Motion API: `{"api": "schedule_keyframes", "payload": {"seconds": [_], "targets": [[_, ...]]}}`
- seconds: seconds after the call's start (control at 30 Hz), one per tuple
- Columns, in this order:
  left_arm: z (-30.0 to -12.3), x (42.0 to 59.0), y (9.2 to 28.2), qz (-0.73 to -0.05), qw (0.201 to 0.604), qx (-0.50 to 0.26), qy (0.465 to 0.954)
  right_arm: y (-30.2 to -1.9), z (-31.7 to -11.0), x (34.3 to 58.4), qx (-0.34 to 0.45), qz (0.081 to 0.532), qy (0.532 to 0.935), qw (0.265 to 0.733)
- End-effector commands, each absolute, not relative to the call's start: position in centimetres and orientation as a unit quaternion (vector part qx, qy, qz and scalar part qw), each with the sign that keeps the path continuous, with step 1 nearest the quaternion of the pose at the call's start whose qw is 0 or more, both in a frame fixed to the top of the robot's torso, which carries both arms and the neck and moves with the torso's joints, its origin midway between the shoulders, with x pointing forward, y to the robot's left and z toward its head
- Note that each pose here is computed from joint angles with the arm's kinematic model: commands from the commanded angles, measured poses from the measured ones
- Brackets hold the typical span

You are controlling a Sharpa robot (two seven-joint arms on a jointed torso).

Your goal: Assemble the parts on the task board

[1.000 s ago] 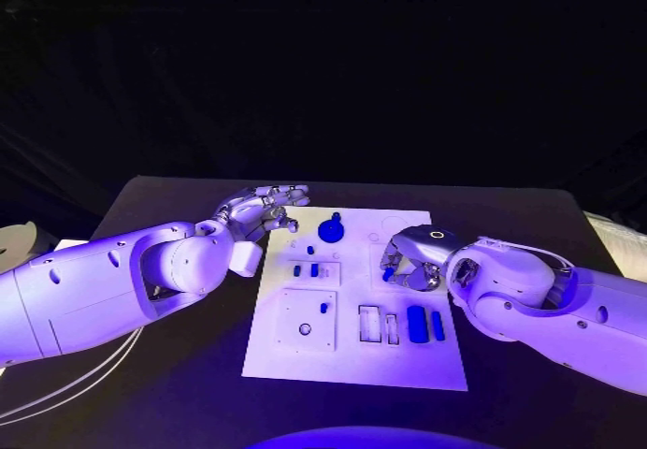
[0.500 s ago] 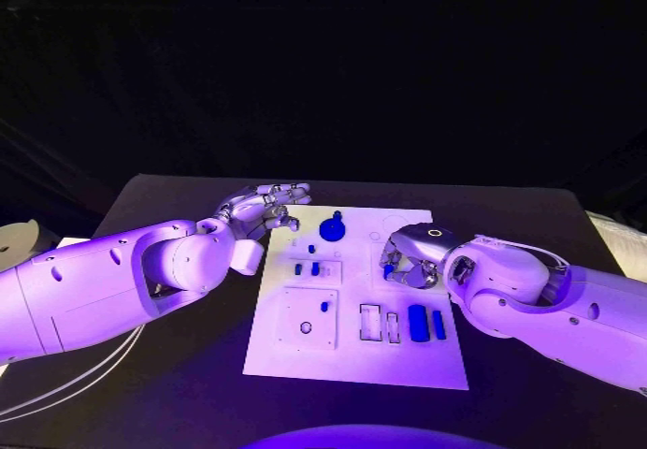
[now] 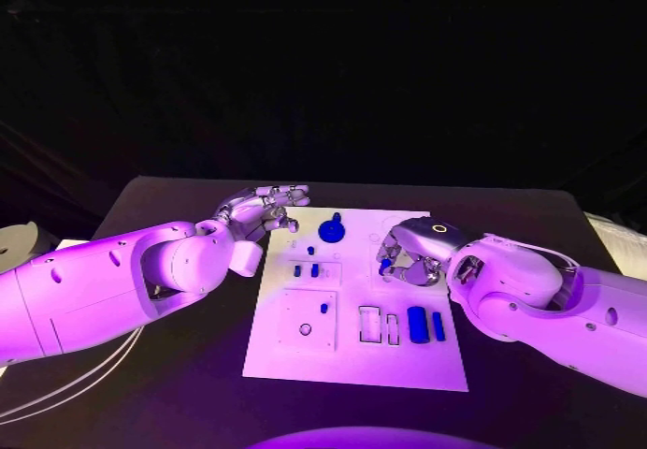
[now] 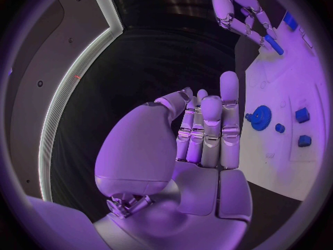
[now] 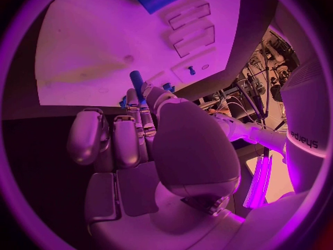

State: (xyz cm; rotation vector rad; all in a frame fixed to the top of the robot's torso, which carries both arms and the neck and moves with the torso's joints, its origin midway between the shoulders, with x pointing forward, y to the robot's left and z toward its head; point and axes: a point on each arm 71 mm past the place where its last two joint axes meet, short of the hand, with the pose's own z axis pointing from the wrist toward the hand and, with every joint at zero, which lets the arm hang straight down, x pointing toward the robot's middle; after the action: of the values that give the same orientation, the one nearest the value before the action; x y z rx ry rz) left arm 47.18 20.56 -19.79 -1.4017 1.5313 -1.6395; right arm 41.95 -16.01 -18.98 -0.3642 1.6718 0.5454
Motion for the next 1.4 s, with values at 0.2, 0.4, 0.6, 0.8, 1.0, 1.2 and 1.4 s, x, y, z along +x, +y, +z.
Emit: {"api": "schedule_keyframes", "payload": {"seconds": [0.2,0.4,0.6,0.8,1.0,1.2,1.4], "targets": [[-19.7,47.1,20.2,-0.609,0.238,-0.506,0.562,-13.4,-17.4,40.2,-0.163,0.3,0.698,0.63],[-19.7,47.2,20.1,-0.611,0.236,-0.505,0.563,-10.4,-18.3,38.4,-0.177,0.347,0.696,0.604],[-19.7,47.2,20.0,-0.611,0.235,-0.504,0.563,-7.9,-19.4,37.3,-0.187,0.38,0.696,0.58],[-19.7,47.1,19.9,-0.612,0.233,-0.504,0.564,-5.9,-21.2,36.3,-0.196,0.404,0.704,0.549],[-19.7,47.1,19.8,-0.612,0.232,-0.503,0.564,-5.1,-22.6,36.0,-0.199,0.41,0.711,0.535],[-19.7,47.1,19.8,-0.612,0.232,-0.503,0.564,-4.8,-23.4,36.1,-0.202,0.408,0.717,0.528],[-19.7,47.1,19.8,-0.612,0.232,-0.503,0.564,-4.6,-24.0,36.2,-0.206,0.403,0.724,0.521]]}}
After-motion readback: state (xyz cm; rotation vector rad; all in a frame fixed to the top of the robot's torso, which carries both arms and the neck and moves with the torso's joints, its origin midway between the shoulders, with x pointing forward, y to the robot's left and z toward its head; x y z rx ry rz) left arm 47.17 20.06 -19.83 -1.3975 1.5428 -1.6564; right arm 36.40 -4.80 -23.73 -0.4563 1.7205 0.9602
